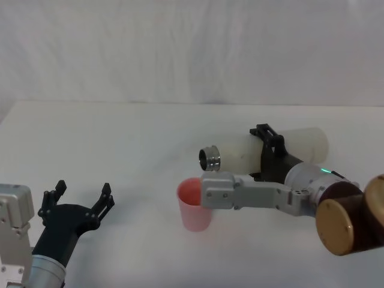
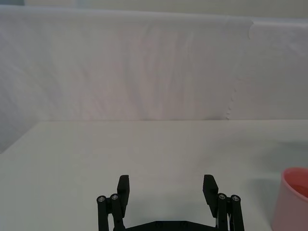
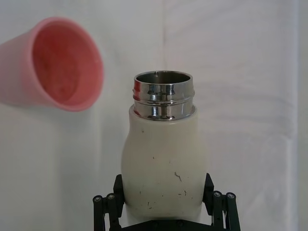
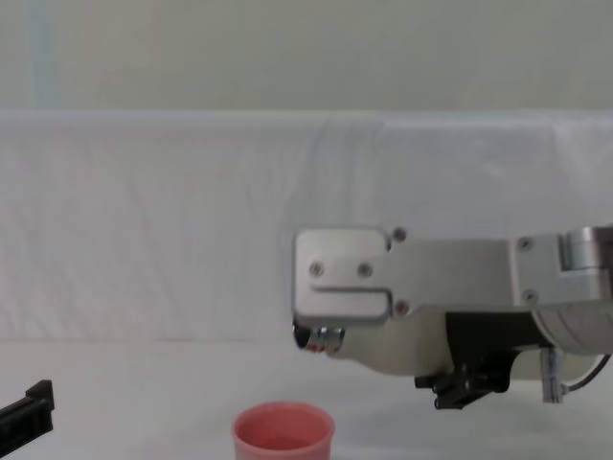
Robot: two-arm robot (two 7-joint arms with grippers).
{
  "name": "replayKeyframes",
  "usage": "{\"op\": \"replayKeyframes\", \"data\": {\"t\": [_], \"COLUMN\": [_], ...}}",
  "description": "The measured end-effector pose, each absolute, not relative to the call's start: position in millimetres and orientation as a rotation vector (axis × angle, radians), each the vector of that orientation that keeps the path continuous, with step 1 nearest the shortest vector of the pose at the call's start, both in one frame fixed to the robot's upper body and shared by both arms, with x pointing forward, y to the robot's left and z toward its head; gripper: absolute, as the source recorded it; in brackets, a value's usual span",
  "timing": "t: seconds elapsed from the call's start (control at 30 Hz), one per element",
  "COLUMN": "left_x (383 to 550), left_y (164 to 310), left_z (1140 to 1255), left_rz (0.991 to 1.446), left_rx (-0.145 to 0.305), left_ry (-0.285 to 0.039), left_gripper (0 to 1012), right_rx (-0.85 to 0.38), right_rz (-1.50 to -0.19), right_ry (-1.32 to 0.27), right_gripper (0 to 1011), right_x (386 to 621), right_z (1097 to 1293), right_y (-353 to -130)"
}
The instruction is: Grasp the thermos with one hand and pour water into the cup lid.
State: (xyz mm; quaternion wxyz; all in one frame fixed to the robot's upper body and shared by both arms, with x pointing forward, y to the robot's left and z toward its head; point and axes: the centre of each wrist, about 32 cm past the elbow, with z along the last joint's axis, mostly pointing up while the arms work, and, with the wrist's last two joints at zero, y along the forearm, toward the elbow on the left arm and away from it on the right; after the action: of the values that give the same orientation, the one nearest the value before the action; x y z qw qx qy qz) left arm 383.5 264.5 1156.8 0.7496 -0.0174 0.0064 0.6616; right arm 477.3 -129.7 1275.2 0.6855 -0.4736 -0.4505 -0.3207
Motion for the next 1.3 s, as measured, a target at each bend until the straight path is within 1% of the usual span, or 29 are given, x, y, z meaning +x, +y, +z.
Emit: {"op": "replayKeyframes", "data": {"t": [0.17, 0.3, 0.43, 0.47, 0.57, 0.63, 0.8, 1.0, 1.3], "left_x": [383.5, 383.5, 383.5, 383.5, 383.5, 383.5, 383.5, 383.5, 383.5], "left_y": [264.5, 264.5, 264.5, 264.5, 264.5, 264.5, 264.5, 264.5, 264.5], "left_z": [1156.8, 1156.8, 1156.8, 1156.8, 1156.8, 1156.8, 1156.8, 1156.8, 1156.8], "left_rz": [1.446, 1.446, 1.446, 1.446, 1.446, 1.446, 1.446, 1.446, 1.446], "left_rx": [-0.038, -0.038, -0.038, -0.038, -0.038, -0.038, -0.038, -0.038, -0.038], "left_ry": [0.014, 0.014, 0.014, 0.014, 0.014, 0.014, 0.014, 0.014, 0.014], "left_gripper": [1001, 1001, 1001, 1001, 1001, 1001, 1001, 1001, 1001], "right_rx": [-1.006, -0.923, -0.865, -0.833, -0.788, -0.732, -0.663, -0.594, -0.42], "right_rz": [-0.759, -0.826, -0.867, -0.887, -0.917, -0.964, -1.016, -1.054, -1.1], "right_ry": [-0.972, -0.91, -0.862, -0.834, -0.793, -0.735, -0.666, -0.607, -0.469], "right_gripper": [960, 960, 960, 960, 960, 960, 960, 960, 960], "right_x": [473, 468, 466, 465, 464, 463, 462, 463, 469], "right_z": [1275.1, 1274.1, 1272.7, 1271.0, 1268.7, 1264.7, 1257.7, 1252.9, 1246.8], "right_y": [-135, -144, -150, -152, -156, -161, -165, -168, -176]}}
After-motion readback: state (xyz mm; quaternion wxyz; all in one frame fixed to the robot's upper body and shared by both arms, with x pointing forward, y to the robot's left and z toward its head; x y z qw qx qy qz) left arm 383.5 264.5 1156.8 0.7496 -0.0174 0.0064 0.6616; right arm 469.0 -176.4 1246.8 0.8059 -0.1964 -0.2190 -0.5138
